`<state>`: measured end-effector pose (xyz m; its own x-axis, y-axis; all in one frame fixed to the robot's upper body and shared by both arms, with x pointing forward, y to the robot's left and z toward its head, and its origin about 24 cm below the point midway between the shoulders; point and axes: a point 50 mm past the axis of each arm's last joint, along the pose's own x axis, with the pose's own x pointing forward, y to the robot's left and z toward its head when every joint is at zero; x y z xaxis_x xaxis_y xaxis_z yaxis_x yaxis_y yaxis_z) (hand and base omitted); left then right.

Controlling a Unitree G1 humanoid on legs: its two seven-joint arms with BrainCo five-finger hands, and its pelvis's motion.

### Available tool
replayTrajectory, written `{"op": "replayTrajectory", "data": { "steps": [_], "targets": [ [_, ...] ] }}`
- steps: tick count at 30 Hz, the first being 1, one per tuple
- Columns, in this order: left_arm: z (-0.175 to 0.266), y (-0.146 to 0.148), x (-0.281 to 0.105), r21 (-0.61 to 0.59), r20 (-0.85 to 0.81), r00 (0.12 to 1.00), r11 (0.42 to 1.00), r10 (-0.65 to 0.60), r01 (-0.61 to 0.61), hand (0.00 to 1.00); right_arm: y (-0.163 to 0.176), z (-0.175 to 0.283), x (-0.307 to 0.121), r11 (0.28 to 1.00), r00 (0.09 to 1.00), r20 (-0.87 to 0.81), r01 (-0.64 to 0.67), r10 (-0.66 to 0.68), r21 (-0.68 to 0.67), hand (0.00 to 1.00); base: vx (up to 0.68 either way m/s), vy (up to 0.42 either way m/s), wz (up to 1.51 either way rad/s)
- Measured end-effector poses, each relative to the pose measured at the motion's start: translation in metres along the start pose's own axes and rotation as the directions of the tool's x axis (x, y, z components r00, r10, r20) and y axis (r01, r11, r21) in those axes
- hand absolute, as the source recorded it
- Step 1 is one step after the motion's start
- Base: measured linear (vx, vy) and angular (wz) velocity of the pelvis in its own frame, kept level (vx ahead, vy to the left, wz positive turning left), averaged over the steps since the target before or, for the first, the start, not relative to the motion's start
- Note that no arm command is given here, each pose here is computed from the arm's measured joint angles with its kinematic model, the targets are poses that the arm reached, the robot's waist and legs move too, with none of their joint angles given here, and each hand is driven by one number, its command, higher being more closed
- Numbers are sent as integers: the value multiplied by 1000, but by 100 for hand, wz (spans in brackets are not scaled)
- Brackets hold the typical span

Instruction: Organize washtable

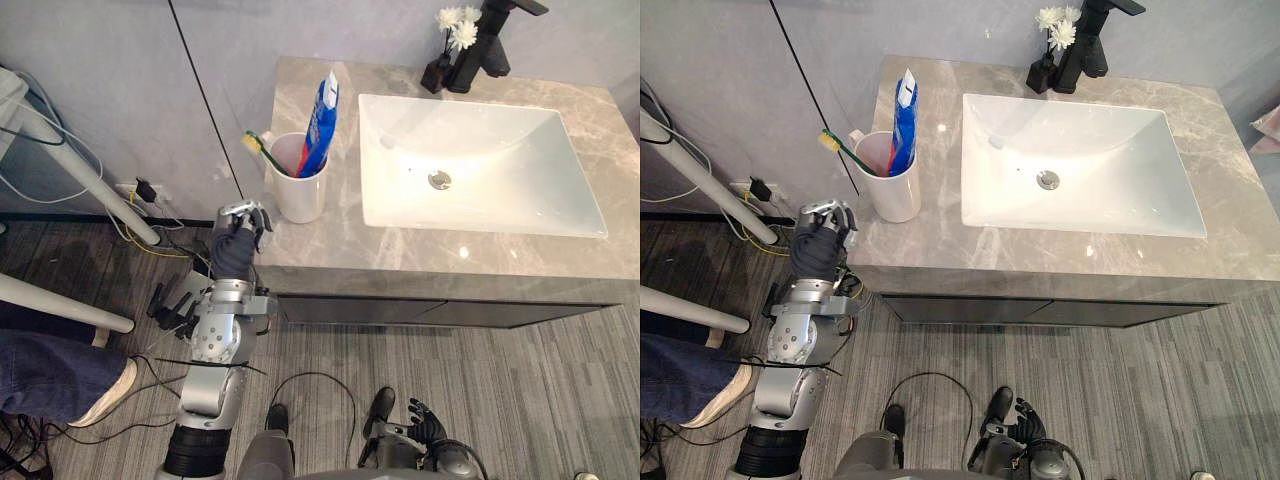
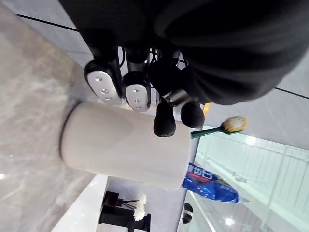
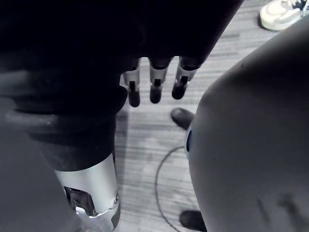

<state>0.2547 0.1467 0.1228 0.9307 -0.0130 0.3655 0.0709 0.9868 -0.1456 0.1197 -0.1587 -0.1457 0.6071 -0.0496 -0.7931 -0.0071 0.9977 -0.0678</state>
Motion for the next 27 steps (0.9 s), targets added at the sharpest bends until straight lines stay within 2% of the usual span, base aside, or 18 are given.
{"op": "replayTrajectory", "data": {
  "steps": [7, 17, 27],
  "targets": [
    [-7, -4, 5, 14, -34, 998, 999, -46, 47, 100, -1, 1, 0, 1000, 1000, 4, 4, -4, 2, 0, 6, 7, -2],
    [-21, 1, 15, 85, -81, 996, 995, -43, 50, 100, -5, 1, -1, 1000, 1000, 2, 10, -10, -4, 0, 0, 5, -3],
    [-22, 3, 20, 105, -85, 995, 993, -48, 57, 100, -5, 1, -1, 1000, 1000, 3, 12, -12, -3, 0, 6, 4, -1]
  ]
}}
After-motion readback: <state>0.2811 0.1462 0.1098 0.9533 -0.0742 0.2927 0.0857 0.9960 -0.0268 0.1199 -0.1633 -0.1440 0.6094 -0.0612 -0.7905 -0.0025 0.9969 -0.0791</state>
